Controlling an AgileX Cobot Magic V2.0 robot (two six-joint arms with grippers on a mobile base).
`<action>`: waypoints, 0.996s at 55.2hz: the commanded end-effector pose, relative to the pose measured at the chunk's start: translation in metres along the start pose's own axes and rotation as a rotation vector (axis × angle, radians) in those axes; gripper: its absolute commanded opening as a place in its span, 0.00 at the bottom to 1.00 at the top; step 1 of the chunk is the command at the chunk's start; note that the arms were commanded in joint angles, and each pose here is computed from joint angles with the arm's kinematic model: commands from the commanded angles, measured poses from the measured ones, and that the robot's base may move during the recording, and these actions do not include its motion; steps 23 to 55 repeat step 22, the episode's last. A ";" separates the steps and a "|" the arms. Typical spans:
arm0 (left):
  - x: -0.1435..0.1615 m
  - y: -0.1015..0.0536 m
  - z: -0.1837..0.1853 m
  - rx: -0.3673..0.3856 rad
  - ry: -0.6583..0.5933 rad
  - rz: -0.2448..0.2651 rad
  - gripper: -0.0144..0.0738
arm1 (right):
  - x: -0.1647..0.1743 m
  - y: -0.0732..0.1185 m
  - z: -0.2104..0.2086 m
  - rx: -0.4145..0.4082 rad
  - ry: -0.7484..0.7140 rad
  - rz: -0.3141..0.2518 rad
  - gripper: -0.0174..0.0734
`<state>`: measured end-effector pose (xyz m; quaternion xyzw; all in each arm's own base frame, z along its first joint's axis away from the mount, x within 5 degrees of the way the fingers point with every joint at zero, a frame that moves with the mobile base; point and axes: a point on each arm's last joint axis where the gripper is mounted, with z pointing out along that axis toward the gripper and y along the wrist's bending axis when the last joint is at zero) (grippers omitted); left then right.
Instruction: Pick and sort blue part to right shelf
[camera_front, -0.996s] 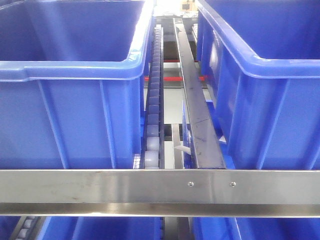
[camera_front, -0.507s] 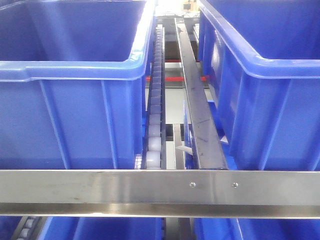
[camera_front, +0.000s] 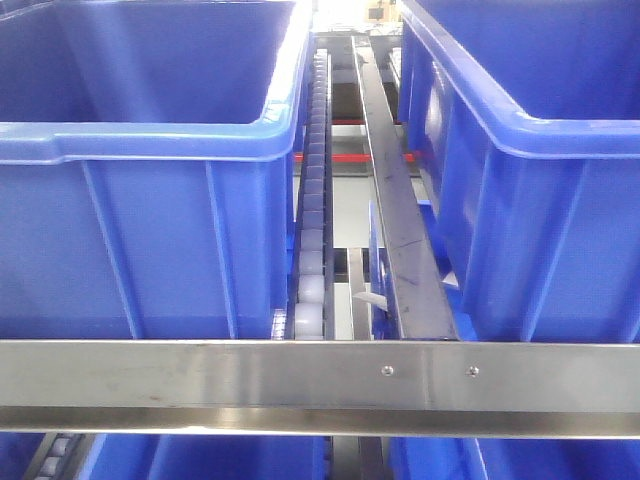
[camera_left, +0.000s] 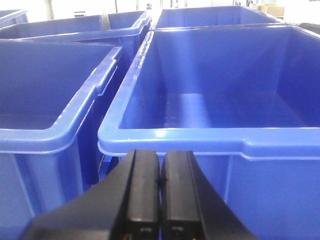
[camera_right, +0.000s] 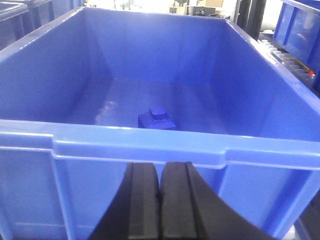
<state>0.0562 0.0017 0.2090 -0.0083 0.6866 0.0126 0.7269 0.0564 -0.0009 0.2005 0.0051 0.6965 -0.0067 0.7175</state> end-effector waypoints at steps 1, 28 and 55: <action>0.001 0.000 -0.001 0.003 -0.085 -0.010 0.30 | -0.011 0.000 -0.002 0.001 -0.115 -0.008 0.26; 0.001 0.000 -0.001 0.003 -0.085 -0.010 0.30 | -0.011 0.000 -0.002 0.001 -0.115 -0.008 0.26; 0.001 0.000 -0.001 0.003 -0.085 -0.010 0.30 | -0.011 0.000 -0.002 0.001 -0.115 -0.008 0.26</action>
